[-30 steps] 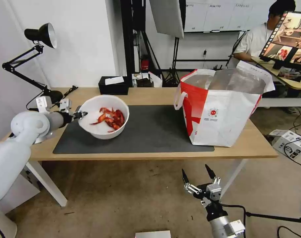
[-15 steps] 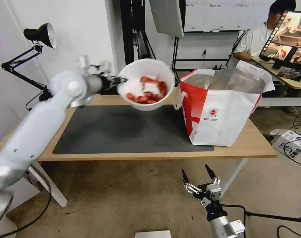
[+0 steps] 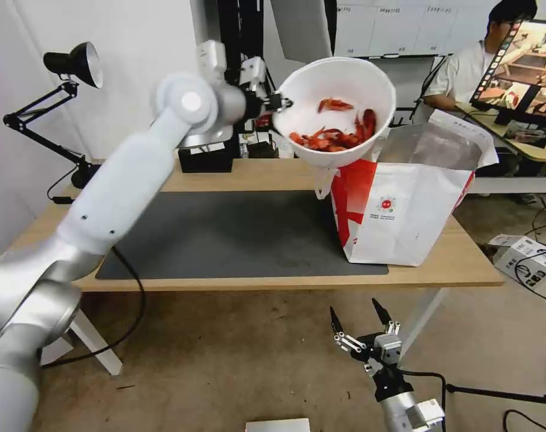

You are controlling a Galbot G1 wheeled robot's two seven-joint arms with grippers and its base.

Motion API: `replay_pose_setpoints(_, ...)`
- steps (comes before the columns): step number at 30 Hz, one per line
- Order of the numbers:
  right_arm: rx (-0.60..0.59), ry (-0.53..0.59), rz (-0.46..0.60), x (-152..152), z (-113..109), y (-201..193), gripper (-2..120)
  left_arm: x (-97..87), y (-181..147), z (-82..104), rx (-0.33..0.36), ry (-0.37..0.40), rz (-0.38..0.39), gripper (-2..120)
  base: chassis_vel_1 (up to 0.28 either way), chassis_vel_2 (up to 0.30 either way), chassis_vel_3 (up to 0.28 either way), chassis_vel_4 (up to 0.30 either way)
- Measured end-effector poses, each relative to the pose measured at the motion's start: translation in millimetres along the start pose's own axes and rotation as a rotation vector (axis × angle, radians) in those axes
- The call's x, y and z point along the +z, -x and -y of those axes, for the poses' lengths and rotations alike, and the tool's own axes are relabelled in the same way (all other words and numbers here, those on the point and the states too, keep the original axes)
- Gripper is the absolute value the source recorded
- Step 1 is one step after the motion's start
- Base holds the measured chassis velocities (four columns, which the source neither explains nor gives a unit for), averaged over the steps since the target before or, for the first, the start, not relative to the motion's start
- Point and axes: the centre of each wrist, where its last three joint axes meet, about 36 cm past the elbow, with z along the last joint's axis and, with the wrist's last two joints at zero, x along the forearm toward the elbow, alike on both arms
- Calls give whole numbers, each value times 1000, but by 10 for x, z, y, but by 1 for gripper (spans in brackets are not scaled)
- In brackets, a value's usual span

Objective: Pick up the trash from the table and place it into the takeout bag.

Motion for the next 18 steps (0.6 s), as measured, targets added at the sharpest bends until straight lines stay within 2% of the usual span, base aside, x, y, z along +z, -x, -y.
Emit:
replay_pose_setpoints(2,0,0,0,0,0,0,100,18,177,95,-2,-4,-11,0,0,0,0,0)
replay_pose_setpoints(8,0,0,0,0,0,0,100,7,449,221,5,-34,-23,0,0,0,0,0)
replay_pose_setpoints(18,0,0,0,0,0,0,100,-70,624,403,34,-68,-17,0,0,0,0,0)
